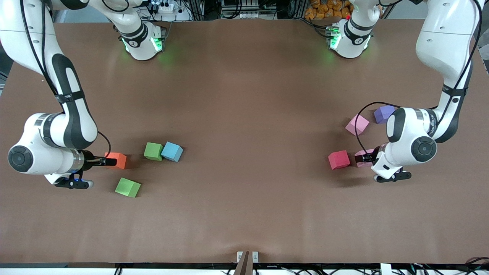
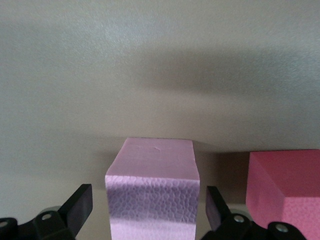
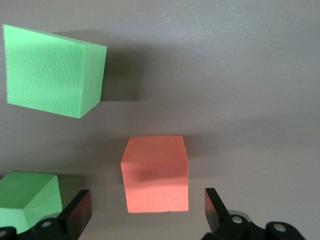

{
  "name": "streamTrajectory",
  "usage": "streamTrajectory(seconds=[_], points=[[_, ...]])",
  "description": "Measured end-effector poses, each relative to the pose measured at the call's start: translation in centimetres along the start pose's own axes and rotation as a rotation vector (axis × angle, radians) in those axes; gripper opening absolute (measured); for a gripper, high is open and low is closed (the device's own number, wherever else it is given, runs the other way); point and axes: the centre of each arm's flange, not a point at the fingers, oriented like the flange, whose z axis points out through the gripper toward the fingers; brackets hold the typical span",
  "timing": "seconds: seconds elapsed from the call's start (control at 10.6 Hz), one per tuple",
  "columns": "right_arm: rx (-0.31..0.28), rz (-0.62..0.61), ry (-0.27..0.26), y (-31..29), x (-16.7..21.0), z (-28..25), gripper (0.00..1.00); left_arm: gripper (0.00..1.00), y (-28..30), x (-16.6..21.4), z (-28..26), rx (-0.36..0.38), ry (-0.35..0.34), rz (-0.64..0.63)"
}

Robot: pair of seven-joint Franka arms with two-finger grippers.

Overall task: Arrange blocks into number 1
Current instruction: 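Grasp the light pink cube with the left gripper while the right gripper grasps orange, then carry the light pink cube with the left gripper to the table's middle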

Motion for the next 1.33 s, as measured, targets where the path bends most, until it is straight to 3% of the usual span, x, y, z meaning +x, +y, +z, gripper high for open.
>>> streamTrajectory(seconds=[0.28,0.47,0.76,1.04,1.14,1.23,1.33], points=[[-0.001,-0.001,-0.012,0.3,0.4,1.9,1.00,0.90,0.1,0.1,1.0,-0.001,-0.011,-0.003],[-0.001,0.000,-0.015,0.5,0.5,2.7,1.00,0.62,0.1,0.2,0.9,-0.001,-0.007,-0.004],[-0.002,0.001,-0.027,0.6,0.7,4.5,1.00,0.61,-0.2,0.6,-0.3,-0.003,0.013,-0.009],[-0.003,0.000,-0.045,0.7,0.5,5.8,0.99,0.60,0.4,-0.6,-5.6,0.012,0.006,0.006],[-0.003,0.000,-0.046,0.7,0.5,5.8,0.92,0.60,1.9,-1.7,-7.6,0.013,-0.002,0.013],[-0.003,0.001,-0.046,0.7,0.5,5.9,0.92,0.60,4.4,-3.1,-8.9,0.010,-0.006,-0.002],[-0.003,0.001,-0.047,0.7,0.5,5.9,0.78,0.60,7.6,-4.7,-9.3,0.003,-0.010,-0.024]])
